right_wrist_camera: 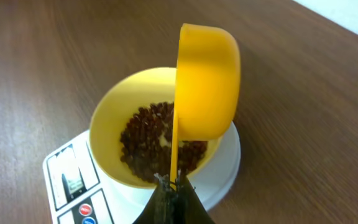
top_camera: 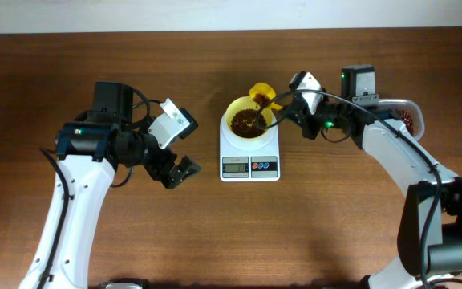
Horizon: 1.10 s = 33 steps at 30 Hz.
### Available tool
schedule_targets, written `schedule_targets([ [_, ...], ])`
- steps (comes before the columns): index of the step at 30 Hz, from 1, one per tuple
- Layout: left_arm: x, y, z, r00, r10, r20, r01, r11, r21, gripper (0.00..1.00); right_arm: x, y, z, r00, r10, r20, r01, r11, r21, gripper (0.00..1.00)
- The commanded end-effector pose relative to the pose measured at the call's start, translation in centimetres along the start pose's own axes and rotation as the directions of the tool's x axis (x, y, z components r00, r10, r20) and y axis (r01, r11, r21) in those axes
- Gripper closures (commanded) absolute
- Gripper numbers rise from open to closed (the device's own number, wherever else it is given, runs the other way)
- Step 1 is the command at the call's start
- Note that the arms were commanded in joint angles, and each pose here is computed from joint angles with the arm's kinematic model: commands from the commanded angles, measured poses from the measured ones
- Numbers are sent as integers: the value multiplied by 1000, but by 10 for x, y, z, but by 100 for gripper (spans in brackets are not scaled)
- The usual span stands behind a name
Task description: Scoop item into bowl and weigh 50g on scale
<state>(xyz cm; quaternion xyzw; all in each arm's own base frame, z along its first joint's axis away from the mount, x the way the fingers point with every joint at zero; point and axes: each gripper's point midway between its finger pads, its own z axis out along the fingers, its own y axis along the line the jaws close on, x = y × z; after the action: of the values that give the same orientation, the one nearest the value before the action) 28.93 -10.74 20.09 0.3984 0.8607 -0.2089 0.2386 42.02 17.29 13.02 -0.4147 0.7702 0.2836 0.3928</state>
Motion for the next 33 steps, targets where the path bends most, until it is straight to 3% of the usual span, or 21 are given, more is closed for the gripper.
schedule_targets([
  [1, -2, -1, 0, 1000, 20, 10, -20, 1000, 10, 1, -19, 18, 1, 998, -65, 5, 65, 998, -2, 96],
  [3, -2, -1, 0, 1000, 20, 10, -20, 1000, 10, 1, 2, 8, 8, 991, -48, -122, 60, 993, 98, 96],
  [10, -2, -1, 0, 1000, 20, 10, -20, 1000, 10, 1, -25, 19, -11, 993, -92, -77, 101, 988, 115, 96],
  [12, -2, -1, 0, 1000, 20, 10, -20, 1000, 10, 1, -1, 12, -3, 981, -58, -186, 89, 982, 166, 96],
  [20, -2, -1, 0, 1000, 20, 10, -20, 1000, 10, 1, -20, 39, 0, 981, -112, -161, 132, 984, 121, 96],
  [26, -2, -1, 0, 1000, 20, 10, -20, 1000, 10, 1, -15, 34, 7, 957, -139, -255, 197, 955, 220, 96],
  [29, -2, -1, 0, 1000, 20, 10, -20, 1000, 10, 1, -37, 37, -6, 962, -169, -213, 219, 945, 244, 96],
  [33, -2, -1, 0, 1000, 20, 10, -20, 1000, 10, 1, -90, 39, -67, 965, -236, -110, 261, 890, 375, 96],
])
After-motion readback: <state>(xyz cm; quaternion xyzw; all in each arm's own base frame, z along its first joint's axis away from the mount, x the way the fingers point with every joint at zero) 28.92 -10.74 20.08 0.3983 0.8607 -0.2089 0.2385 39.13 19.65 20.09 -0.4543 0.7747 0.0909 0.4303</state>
